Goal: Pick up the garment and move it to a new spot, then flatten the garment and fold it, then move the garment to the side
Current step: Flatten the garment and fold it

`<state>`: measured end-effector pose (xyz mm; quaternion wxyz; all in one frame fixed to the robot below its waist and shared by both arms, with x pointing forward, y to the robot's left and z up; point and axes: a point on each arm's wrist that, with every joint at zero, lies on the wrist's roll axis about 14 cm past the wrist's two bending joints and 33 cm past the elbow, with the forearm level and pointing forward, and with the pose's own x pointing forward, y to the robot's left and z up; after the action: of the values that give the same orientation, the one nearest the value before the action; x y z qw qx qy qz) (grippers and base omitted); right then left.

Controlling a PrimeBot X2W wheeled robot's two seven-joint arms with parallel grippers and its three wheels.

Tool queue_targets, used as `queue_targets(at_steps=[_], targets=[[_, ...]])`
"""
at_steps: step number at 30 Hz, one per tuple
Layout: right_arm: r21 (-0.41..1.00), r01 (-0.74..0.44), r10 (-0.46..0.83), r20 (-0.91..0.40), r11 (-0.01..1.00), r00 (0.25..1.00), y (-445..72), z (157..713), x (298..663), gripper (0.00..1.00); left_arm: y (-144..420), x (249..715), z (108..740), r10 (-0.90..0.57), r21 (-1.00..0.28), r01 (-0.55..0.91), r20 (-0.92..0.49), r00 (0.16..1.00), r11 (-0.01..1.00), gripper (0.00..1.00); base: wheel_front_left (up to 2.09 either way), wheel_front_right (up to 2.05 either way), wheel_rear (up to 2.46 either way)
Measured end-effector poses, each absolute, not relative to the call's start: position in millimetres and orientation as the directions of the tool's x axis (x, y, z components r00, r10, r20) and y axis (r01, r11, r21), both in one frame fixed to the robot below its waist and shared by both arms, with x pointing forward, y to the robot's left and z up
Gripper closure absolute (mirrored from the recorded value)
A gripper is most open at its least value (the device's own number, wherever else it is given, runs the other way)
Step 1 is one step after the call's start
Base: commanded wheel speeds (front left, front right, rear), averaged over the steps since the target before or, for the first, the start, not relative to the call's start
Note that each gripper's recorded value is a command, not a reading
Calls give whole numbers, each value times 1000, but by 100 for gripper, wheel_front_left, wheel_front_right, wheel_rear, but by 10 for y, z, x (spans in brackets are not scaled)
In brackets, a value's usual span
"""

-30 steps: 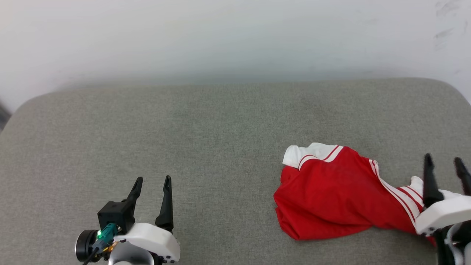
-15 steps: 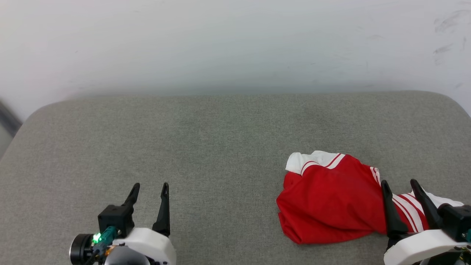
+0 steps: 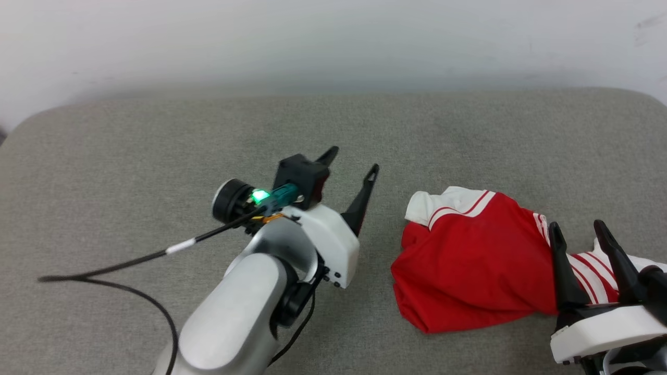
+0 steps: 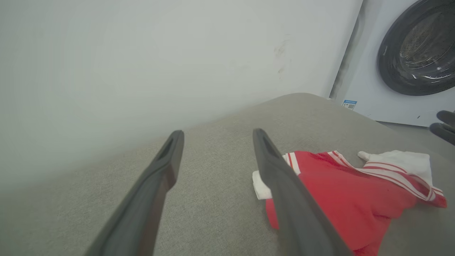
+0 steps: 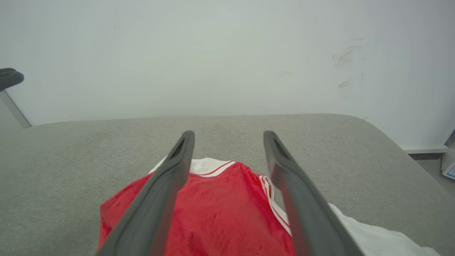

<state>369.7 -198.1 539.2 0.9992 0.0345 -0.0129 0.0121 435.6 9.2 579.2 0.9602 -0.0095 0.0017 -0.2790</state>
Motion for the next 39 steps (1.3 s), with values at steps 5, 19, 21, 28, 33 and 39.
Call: queue_targets(at_steps=[5, 19, 21, 28, 33, 39], targets=[[76, -2, 4, -13, 997, 1000, -2040, 5250, 3747, 0, -366, 4329, 5190, -664, -47, 678, -265, 699, 733, 0, 0, 0, 0], [111, 64, -56, -78, 992, 995, -2223, 4998, 3778, 0, -535, 3911, 3789, -574, -175, 767, -768, 286, 617, 0, 0, 0, 0], [113, 68, -60, -75, 991, 995, -2234, 5004, 3778, 0, -561, 3881, 3759, -562, -176, 780, -787, 256, 601, 62, 0, 0, 0], [108, 73, -66, -66, 991, 996, -2253, 5036, 3748, 0, -589, 3889, 3801, -581, -157, 797, -766, 275, 584, 100, 0, 0, 0], [111, 51, -47, -40, 992, 998, -2194, 5130, 3750, 0, -435, 4148, 4070, -603, -93, 761, -674, 427, 642, 100, 0, 0, 0], [112, 11, -10, -9, 994, 1000, -2078, 5260, 3725, 0, -46, 4371, 4491, -570, -23, 662, -531, 627, 749, 100, 0, 0, 0]])
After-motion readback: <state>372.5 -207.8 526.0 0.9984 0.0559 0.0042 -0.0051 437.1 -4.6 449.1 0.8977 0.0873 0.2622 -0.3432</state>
